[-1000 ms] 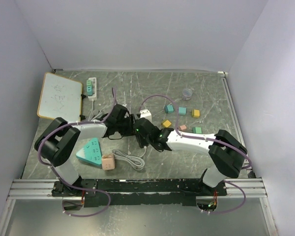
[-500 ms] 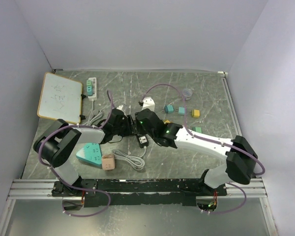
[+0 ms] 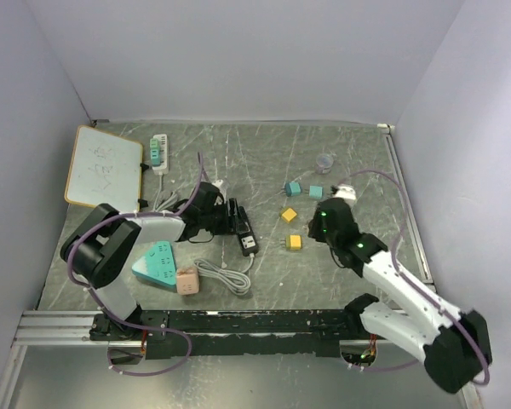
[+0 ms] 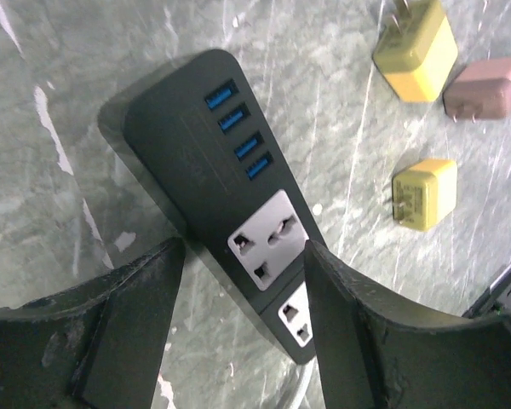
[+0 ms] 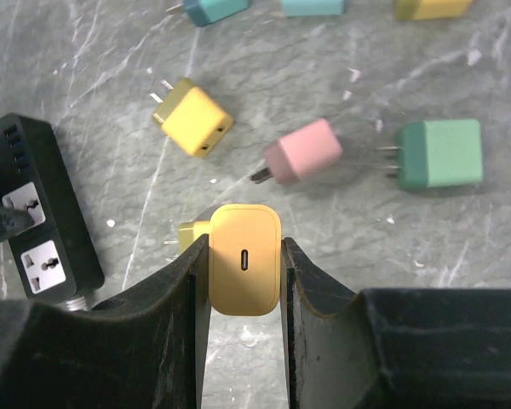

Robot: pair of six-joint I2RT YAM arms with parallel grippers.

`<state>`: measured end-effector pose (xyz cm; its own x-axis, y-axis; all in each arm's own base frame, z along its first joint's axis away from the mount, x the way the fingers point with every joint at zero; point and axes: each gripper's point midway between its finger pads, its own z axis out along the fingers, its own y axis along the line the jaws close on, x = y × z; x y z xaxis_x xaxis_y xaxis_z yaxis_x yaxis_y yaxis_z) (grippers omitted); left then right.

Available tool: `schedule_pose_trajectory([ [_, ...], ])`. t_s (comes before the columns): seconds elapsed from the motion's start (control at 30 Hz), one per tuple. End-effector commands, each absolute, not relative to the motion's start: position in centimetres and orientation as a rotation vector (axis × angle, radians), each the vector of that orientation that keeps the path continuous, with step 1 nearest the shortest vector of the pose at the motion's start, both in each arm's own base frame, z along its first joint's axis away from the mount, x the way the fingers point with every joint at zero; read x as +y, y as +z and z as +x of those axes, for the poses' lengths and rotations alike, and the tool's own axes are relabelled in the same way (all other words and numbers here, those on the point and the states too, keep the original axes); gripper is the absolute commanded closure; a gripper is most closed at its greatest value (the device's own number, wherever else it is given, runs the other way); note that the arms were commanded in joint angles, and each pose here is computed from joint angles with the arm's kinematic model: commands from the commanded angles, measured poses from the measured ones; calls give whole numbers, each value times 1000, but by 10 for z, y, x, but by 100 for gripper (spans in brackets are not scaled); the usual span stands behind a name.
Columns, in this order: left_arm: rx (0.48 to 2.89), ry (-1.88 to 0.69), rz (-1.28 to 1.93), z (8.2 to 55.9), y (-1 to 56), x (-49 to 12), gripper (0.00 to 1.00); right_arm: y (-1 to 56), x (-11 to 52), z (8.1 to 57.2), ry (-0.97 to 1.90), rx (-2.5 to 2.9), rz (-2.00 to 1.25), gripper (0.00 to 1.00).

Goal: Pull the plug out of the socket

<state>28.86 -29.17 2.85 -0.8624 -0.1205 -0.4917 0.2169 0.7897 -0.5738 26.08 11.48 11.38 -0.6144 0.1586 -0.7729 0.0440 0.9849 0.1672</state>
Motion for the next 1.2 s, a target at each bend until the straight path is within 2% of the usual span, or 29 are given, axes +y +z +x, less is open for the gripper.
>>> schedule_pose_trajectory([
  [0.0,2599,-876,189,252,18,-283,28,106,110,254,420,2232,207,99],
  [0.07,2552,-900,212,255,33,-286,25,94,100,256,474,2244,261,95],
  [0.33,2439,-933,267,253,80,-283,21,54,92,256,827,2270,399,92],
  [0.53,2373,-910,285,256,110,-279,20,36,89,246,986,2278,513,69],
  [0.63,2346,-899,291,259,124,-277,20,29,83,243,940,2329,544,60],
  [0.73,2312,-888,293,263,136,-276,20,29,72,243,836,2350,583,42],
  [0.77,2302,-884,290,265,139,-275,20,30,68,244,809,2354,602,39],
  [1.0,2249,-871,243,267,155,-269,19,58,48,255,643,2298,611,28],
  [1.17,2192,-821,196,272,171,-258,17,83,67,265,624,2285,393,20],
])
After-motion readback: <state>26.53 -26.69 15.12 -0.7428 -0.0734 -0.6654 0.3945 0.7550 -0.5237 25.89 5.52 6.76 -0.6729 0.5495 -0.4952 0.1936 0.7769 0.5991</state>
